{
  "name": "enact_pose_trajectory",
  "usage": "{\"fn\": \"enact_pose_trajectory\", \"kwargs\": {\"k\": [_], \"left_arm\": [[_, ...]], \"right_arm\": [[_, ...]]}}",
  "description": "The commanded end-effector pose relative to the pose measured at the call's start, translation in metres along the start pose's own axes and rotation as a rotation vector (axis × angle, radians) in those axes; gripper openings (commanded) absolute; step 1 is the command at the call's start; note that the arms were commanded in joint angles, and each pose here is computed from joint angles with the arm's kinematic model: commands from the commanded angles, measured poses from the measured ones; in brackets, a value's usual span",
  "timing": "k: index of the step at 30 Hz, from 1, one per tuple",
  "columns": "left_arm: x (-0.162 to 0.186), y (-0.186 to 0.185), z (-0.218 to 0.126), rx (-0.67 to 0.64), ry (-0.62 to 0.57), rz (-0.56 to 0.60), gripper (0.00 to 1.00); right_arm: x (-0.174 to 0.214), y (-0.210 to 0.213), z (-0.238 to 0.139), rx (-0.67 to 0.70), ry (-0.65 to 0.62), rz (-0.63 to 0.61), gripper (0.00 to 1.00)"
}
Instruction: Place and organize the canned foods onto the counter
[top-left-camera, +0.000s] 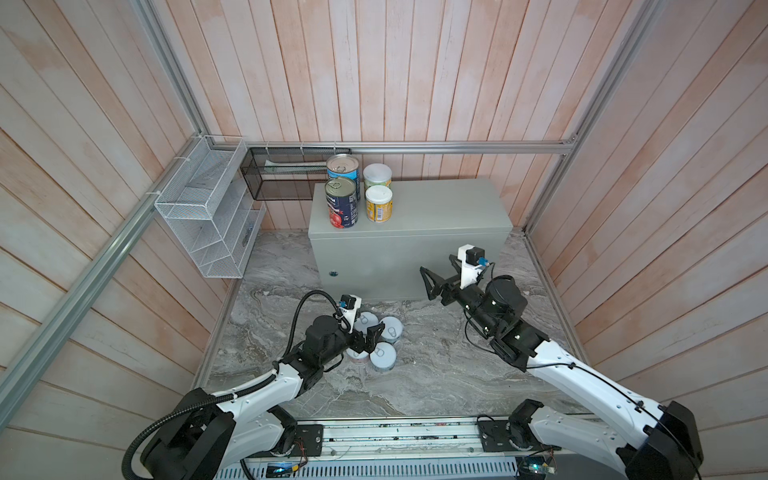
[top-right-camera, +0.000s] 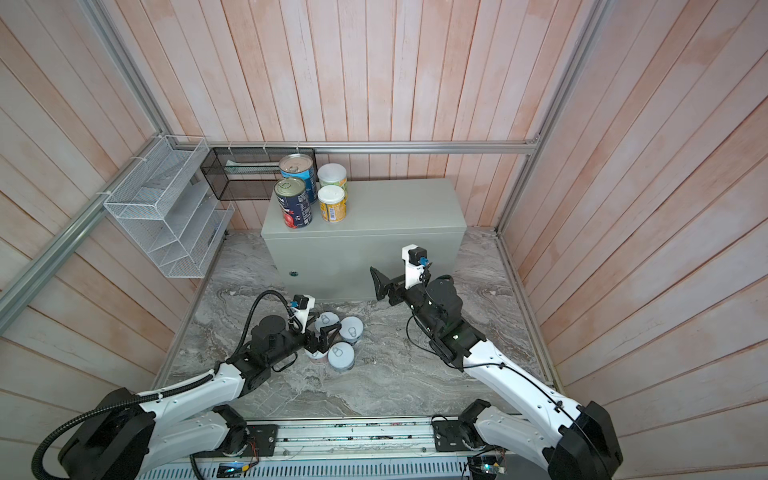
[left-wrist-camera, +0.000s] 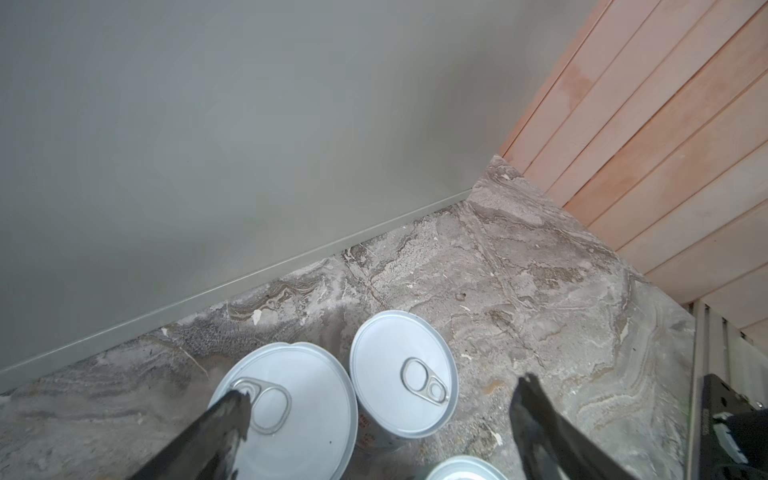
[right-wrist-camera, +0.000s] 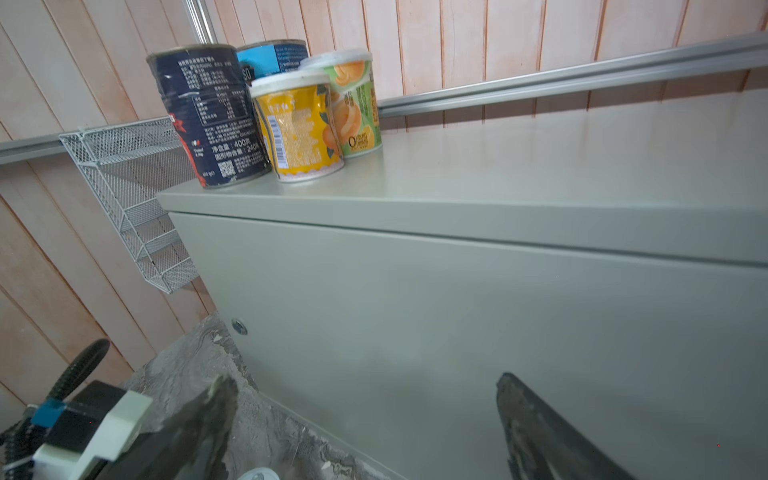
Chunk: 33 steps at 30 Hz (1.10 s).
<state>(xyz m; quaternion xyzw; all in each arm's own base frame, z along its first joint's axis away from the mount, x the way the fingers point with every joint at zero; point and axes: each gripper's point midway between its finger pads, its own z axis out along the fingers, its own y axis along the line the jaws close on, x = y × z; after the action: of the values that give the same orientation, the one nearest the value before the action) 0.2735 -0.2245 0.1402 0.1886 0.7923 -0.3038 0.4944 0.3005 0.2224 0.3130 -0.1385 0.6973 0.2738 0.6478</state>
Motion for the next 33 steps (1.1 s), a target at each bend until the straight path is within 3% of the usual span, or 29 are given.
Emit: {"fn": "enact_pose_trajectory", "kwargs": {"k": [1, 6, 12, 21, 27, 33], "left_arm": [[-0.010, -0.001, 0.001, -0.015, -0.011, 0.001, 1.00], [-0.017, -0.004, -0.001, -0.014, -0.025, 0.003, 1.00], [-0.012, -0.008, -0.001, -0.086, 0.083, 0.075, 1.00], [-0.002, -0.011, -0.004, -0.154, 0.321, -0.075, 1.00], [0.000, -0.016, -0.003, -0.150, 0.374, -0.126, 1.00], [0.006, -0.027, 0.010, -0.093, 0.407, -0.176, 1.00]], "right_arm": [[0.023, -0.016, -0.019, 0.058, 0.021, 0.071, 0.98], [0.049, -0.033, -0.045, 0.108, -0.007, 0.103, 0.98], [0.065, -0.029, -0.051, 0.066, 0.015, 0.054, 0.98], [0.074, -0.032, -0.057, 0.053, -0.052, 0.047, 0.98], [0.089, -0.035, -0.062, 0.058, -0.049, 0.066, 0.98], [0.089, -0.044, -0.077, 0.080, -0.125, 0.133, 0.98]]}}
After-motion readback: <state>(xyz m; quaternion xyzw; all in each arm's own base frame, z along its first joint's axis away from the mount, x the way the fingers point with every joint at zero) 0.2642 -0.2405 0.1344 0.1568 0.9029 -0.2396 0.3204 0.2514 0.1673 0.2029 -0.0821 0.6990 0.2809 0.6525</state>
